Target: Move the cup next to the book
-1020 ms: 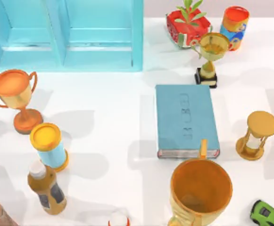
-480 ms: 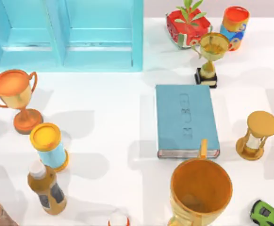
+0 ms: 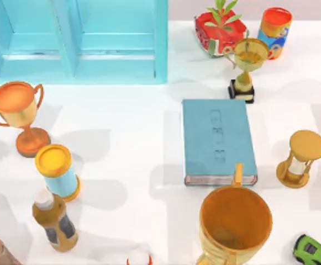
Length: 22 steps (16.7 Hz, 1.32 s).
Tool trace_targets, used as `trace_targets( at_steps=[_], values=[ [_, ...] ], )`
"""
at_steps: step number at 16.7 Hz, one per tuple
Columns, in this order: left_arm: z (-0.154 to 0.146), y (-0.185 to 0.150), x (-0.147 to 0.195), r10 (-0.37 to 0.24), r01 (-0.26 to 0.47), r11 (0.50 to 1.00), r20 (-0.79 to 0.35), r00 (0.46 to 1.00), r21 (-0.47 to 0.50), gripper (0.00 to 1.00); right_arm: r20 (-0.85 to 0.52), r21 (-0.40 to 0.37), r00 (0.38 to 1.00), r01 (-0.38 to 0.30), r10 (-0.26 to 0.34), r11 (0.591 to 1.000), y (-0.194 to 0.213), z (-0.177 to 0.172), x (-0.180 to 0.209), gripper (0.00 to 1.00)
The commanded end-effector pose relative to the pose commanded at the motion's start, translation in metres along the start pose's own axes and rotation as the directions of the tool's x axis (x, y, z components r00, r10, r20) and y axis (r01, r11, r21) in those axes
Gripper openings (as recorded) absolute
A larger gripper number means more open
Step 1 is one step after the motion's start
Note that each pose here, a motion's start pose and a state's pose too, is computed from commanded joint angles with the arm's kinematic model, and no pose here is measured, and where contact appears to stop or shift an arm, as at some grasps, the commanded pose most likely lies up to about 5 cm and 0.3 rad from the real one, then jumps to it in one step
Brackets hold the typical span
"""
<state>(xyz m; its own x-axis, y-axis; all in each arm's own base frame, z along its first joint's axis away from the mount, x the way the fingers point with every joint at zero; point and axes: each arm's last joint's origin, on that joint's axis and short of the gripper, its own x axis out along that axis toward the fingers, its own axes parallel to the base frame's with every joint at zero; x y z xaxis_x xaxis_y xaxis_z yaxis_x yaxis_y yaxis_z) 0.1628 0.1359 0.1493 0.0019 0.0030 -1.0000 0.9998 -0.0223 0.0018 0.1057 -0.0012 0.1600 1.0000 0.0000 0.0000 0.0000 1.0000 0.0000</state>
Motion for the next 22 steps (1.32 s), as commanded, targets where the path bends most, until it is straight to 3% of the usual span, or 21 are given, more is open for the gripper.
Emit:
trace_targets(
  at_steps=[3,6,9,15,18,22],
  values=[
    [-0.002,0.002,-0.015,0.008,-0.008,1.000,-0.007,1.000,0.003,0.00,0.000,0.000,1.000,0.000,0.000,1.000,0.000,0.000,0.000,1.00],
    [0.000,-0.001,-0.031,-0.022,0.022,1.000,0.019,1.000,0.004,0.00,0.000,0.000,1.000,0.000,0.000,1.000,0.000,0.000,0.000,1.00],
    [0.000,0.000,-0.049,-0.002,0.002,1.000,0.002,1.000,0.000,0.00,0.000,0.000,1.000,0.000,0.000,1.000,0.000,0.000,0.000,1.00],
    [-0.001,0.006,-0.052,0.005,-0.005,1.000,-0.008,1.000,-0.012,0.00,0.000,0.000,1.000,0.000,0.000,1.000,0.000,0.000,0.000,1.00],
    [-0.002,0.030,-0.074,0.054,-0.058,0.996,-0.062,0.997,-0.066,0.00,0.000,0.000,1.000,0.000,0.000,1.000,0.000,0.000,0.000,1.00],
    [0.008,0.085,-0.124,0.183,-0.212,0.954,-0.147,0.972,-0.210,0.00,0.000,0.000,1.000,0.000,0.000,1.000,0.000,0.000,0.000,1.00]
  ],
)
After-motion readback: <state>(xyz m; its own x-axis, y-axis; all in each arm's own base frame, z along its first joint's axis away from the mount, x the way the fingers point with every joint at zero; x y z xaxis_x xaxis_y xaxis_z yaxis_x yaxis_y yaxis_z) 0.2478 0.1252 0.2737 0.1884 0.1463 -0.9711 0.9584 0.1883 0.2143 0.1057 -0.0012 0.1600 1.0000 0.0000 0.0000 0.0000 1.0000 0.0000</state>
